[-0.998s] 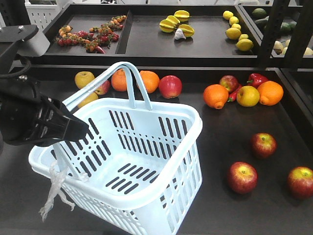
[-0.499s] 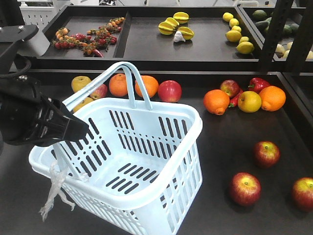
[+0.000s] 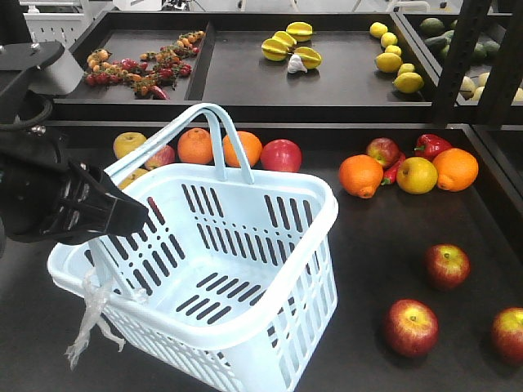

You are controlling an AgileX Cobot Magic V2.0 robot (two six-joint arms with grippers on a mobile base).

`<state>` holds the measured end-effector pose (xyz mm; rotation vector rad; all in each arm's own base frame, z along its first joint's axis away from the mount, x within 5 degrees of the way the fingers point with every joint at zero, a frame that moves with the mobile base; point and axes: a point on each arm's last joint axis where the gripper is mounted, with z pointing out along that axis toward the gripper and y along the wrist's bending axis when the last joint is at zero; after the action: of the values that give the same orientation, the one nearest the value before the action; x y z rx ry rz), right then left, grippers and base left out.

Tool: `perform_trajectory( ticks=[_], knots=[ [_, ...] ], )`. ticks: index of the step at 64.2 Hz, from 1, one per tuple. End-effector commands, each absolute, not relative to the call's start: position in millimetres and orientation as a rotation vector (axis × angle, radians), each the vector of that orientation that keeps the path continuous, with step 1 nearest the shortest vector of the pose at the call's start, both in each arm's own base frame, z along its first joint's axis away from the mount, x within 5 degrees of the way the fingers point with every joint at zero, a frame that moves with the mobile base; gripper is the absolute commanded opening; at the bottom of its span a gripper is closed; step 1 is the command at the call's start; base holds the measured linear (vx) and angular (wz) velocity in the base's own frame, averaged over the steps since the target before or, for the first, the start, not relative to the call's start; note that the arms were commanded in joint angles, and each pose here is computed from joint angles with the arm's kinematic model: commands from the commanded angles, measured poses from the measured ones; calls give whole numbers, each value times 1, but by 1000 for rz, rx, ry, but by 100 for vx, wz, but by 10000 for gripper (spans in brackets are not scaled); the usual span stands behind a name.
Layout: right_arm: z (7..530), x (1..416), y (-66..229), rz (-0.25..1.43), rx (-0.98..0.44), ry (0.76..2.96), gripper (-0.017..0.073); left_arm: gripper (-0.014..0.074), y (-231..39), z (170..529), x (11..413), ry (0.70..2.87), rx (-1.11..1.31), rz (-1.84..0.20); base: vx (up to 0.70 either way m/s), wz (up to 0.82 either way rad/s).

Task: Pick three apples into basket with both arms

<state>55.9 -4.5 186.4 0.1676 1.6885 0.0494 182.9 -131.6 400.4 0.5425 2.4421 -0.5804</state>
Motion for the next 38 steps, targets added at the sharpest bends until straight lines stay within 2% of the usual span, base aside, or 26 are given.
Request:
perform_trajectory(
  ticks=[1, 38],
  knots=[
    [189, 56, -4, 41, 147, 1621, -1, -8, -133, 419, 180, 2323, 504, -647, 3, 0],
    [188, 56, -4, 41, 147, 1623, -1, -8, -133, 419, 180, 2323, 504, -647, 2, 0]
  ],
)
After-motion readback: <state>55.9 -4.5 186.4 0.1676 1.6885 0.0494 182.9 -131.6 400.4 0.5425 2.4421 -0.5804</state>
